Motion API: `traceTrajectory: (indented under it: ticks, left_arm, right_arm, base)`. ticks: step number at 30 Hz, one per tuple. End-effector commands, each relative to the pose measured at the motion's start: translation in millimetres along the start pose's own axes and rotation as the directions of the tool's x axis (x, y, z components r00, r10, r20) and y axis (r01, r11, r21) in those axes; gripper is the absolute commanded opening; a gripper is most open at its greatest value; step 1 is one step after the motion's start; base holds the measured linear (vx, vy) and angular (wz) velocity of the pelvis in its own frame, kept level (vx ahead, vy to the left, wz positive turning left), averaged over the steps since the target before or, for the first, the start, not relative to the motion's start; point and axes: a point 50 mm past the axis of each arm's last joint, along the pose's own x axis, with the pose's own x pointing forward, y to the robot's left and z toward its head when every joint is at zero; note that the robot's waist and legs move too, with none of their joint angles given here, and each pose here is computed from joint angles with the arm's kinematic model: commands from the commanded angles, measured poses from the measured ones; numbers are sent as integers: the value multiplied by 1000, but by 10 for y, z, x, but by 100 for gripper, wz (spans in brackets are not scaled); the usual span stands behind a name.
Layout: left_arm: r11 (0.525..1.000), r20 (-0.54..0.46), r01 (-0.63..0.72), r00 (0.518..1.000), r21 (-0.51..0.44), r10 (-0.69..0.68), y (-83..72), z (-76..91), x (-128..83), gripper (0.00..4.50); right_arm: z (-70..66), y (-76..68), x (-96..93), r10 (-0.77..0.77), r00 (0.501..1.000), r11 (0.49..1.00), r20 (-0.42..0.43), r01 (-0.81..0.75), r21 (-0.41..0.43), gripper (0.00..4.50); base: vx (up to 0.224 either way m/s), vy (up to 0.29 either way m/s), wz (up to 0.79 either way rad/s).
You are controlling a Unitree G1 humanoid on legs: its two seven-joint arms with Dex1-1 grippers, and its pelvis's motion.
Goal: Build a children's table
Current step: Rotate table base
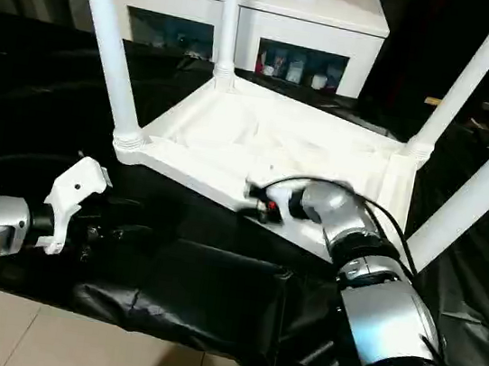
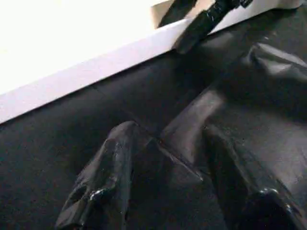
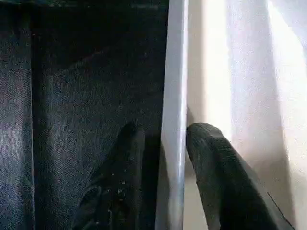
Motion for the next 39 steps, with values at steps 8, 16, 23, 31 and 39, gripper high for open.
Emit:
traceTrajectory:
  ticks: [8, 16, 23, 31, 39]
  left_arm:
    - [1000, -1, 6, 1000, 11, -6, -29, 11, -6, 251]
    - [1000, -3, 6, 1000, 10, -6, -42, 4, -1, 251]
    - [1000, -9, 4, 1000, 8, -4, -45, -14, -10, 251]
    - [1000, -8, -4, 1000, 11, 4, -23, -4, -24, 251]
    - [1000, -15, -26, 1000, 5, 26, 22, -26, -101, 251]
  right_arm:
    - [76, -3, 4, 55, 998, 998, -22, -56, -6, 89]
    - [-5, 19, -15, 93, 992, 995, -89, -96, -31, 34]
    - [-21, 35, -18, 100, 988, 987, -116, -113, -118, 3]
    - [-16, 86, -54, 141, 988, 951, -59, -152, -270, 3]
    - [-165, 116, -180, 120, 991, 888, -61, -134, -440, 3]
  base:
    - [0, 0, 0]
    - [0, 0, 0]
    - [0, 0, 0]
    - [0, 0, 0]
    - [0, 0, 0]
